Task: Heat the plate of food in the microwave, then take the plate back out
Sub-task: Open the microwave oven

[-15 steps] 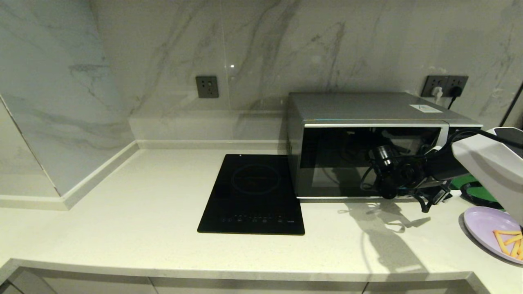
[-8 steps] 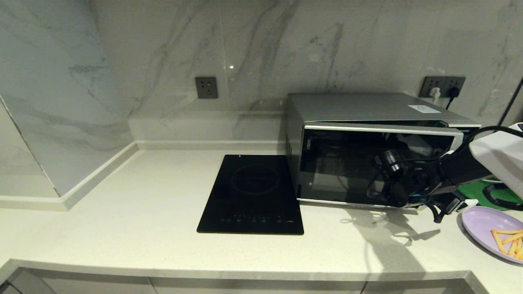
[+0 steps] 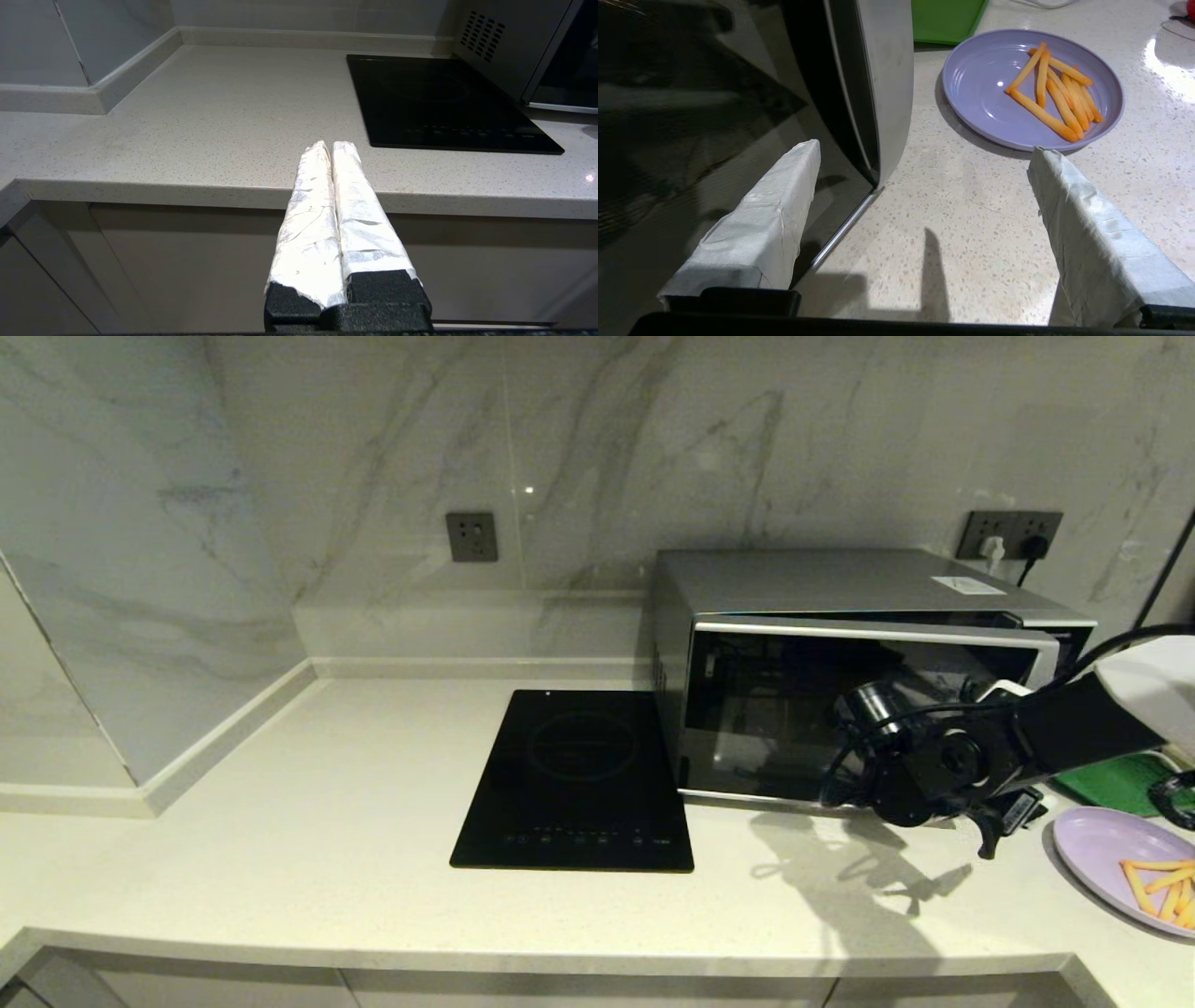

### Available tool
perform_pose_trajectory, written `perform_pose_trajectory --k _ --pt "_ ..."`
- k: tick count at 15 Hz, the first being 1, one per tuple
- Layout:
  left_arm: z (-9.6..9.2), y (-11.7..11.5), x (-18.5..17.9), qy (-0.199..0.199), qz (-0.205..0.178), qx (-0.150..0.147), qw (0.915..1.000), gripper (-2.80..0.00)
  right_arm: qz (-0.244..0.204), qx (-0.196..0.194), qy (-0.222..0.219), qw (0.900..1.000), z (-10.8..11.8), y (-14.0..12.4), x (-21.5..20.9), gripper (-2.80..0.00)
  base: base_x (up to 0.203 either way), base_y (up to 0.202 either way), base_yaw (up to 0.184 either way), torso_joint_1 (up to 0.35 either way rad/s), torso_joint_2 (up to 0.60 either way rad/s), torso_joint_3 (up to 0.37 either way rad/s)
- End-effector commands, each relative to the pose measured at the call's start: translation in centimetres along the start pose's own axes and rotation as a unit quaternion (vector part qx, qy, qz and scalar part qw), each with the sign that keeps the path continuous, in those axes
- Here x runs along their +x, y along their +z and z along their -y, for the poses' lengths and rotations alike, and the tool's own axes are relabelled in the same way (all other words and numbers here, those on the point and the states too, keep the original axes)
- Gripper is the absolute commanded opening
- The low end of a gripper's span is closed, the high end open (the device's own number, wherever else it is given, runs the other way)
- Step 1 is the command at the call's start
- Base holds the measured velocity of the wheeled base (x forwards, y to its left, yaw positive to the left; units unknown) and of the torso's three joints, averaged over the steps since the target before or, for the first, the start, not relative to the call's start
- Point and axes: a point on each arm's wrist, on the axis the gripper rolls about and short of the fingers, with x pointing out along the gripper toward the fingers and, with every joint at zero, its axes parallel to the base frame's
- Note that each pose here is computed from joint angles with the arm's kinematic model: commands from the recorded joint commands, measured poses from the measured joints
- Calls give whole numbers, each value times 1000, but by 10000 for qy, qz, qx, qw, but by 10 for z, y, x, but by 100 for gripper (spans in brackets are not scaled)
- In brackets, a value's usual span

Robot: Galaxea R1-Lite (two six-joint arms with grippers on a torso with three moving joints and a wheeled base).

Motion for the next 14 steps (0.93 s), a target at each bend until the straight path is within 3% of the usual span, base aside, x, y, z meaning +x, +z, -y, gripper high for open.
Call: perform_pose_trajectory --k 1,5,8,11,14 --pt "0 0 0 -2 3 -3 10000 -280 59 273 205 9994 10 28 -18 -280 0 0 0 0 0 0" --pt "0 0 0 -2 3 -3 10000 -280 137 580 348 9976 20 64 -30 -280 0 0 0 0 0 0" --pt "0 0 0 -2 3 -3 10000 -280 79 1246 421 9913 26 116 -21 -280 0 0 0 0 0 0" --pt "0 0 0 -2 3 -3 10000 -280 -1032 698 1064 9865 50 143 -5 -280 0 0 0 0 0 0" --pt "0 0 0 -2 3 -3 10000 -280 -2045 117 1965 9589 80 172 14 -280 0 0 0 0 0 0"
